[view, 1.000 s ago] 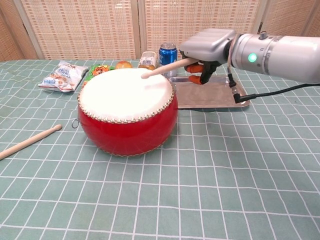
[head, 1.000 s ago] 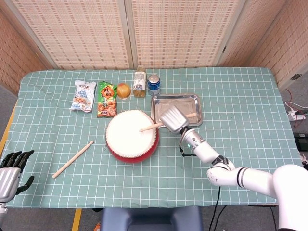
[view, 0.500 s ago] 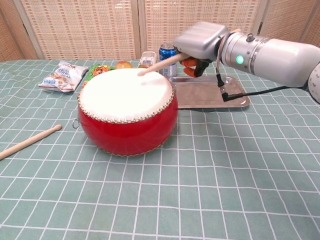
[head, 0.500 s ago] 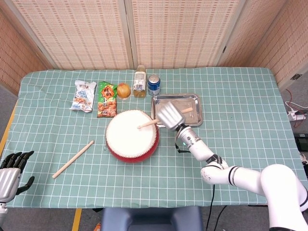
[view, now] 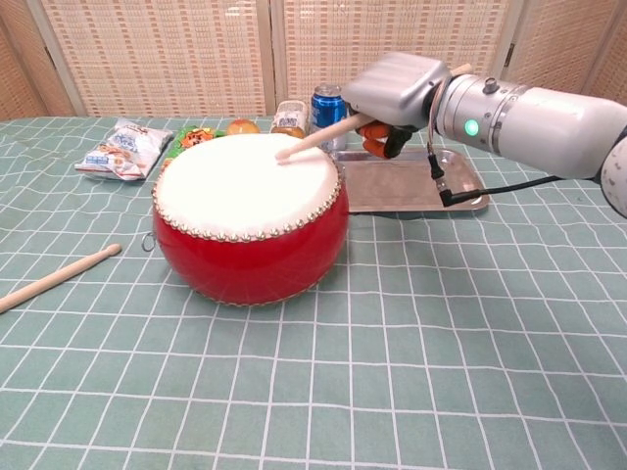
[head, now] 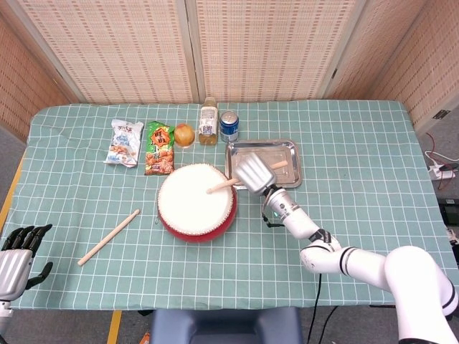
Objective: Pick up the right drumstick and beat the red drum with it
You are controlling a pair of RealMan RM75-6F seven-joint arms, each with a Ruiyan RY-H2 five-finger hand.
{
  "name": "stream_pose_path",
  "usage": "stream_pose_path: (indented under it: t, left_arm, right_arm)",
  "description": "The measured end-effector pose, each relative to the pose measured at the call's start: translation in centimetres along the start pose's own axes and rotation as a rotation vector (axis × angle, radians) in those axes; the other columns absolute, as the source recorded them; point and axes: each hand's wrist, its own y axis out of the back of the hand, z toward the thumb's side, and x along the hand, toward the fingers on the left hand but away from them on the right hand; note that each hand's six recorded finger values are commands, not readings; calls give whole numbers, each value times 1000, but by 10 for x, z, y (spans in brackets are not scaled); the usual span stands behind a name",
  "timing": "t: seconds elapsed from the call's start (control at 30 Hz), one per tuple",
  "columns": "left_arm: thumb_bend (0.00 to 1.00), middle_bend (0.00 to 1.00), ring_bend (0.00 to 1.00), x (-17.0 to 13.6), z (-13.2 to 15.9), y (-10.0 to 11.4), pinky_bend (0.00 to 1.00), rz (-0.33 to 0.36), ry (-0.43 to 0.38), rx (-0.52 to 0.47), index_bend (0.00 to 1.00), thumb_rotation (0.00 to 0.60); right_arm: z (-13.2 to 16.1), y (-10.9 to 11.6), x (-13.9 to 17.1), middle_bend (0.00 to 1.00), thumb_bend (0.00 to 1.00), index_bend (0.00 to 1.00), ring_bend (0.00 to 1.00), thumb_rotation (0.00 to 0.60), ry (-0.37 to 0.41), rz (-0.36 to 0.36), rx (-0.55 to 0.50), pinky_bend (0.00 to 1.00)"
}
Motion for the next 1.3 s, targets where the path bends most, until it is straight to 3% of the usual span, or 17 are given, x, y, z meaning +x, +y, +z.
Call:
stream_pose_path:
  t: [0.1,0.17,0.27,0.43,0.53,0.67,0.9,0.97,1.07,1.3]
  left_arm:
    - [302,149,95,0,-1,0,108,0,3,0,120,600]
    - [302,149,95,0,-2,1,109,3,6,1,120,600]
    - [300,149,95,0,-3,2,109,12,13,12,120,600]
    - [301,149,95,1,0,2,108,9,4,12,119,600]
    - [301,149,95,1,0,2,108,9,4,12,119,600]
    - [301,149,94,1,1,1,108,4,2,10,120,600]
    - [300,149,95,2,1,0,108,1,2,9,120,600]
    - [300,149,95,2,1,1,108,3,3,7,120,600]
    - [300,149,95,2,0,1,108,5,7,8,120,600]
    - [301,149,95,2,0,2,108,8,7,4,119,600]
  right_arm:
    - [-2,-3,-2,920,525,1000,1000,600,-6,-4,77,1000]
    - [-2,1,-2,923,525,1000,1000,600,-15,-22,52,1000]
    - [-3,12,-3,924,524,1000,1000,600,-42,-66,-83,1000]
    - [-6,31,-1,924,524,1000,1000,600,-75,-127,-431,1000]
    - [-7,31,0,924,524,1000,1000,600,-73,-134,-510,1000]
    - [-4,23,0,924,525,1000,1000,600,-57,-119,-412,1000]
    - [6,-8,-1,924,527,989,1000,600,7,-65,7,1000]
    - [9,-9,-2,924,527,981,1000,600,13,-71,29,1000]
    - [8,-1,-2,924,528,974,1000,600,-7,-104,-39,1000]
    - [-2,27,-3,924,527,971,1000,600,-84,-206,-431,1000]
